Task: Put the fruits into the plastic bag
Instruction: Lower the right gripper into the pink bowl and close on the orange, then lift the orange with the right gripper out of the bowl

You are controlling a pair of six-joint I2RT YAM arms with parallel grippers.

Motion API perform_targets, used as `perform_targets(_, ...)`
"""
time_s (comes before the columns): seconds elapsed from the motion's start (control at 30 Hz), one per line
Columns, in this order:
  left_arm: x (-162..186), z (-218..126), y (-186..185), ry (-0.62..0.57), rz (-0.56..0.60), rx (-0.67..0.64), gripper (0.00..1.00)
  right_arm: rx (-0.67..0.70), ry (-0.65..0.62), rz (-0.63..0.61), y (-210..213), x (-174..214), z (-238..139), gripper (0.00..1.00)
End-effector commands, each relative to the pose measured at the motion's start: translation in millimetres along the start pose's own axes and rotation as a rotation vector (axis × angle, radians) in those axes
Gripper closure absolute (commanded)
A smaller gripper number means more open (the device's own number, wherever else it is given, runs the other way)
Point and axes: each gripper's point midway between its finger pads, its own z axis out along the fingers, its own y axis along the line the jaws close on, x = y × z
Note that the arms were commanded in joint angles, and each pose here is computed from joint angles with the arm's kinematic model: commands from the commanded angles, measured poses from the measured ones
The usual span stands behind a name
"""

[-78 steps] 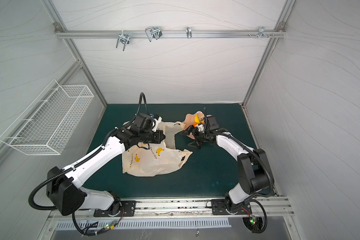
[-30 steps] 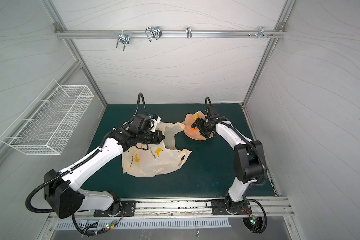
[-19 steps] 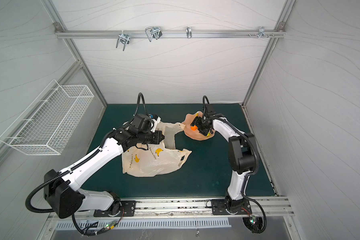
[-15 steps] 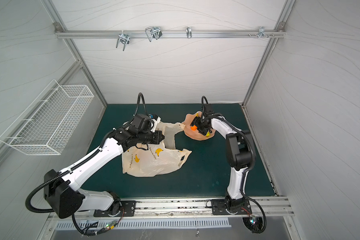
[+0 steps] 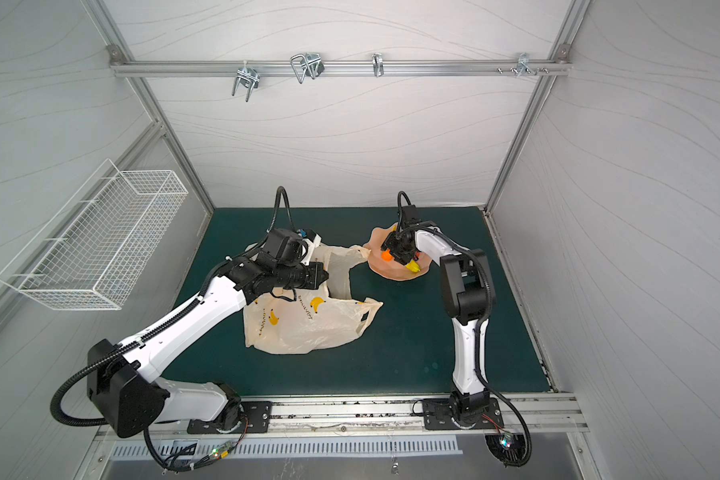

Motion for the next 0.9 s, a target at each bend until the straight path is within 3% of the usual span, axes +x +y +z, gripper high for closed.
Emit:
perform_targets(0.0, -5.6, -6.2, -5.4, -0.027, 0.014, 0.015, 1.00, 0.061, 0.013, 0.029, -14.6, -0.9, 9.0, 0.43)
perform_targets(0.57, -9.4, -3.5, -8.1, -0.024, 0.022, 0.022, 1.00, 0.075, 0.014, 0.026, -10.5, -4.4, 13.6, 0.68)
perform_targets(0.87, -10.7, -3.3, -9.3, -0.032, 0.020, 0.030, 1.00, 0.037, 0.022, 0.013, -0.3, 2.8, 2.3, 0.70)
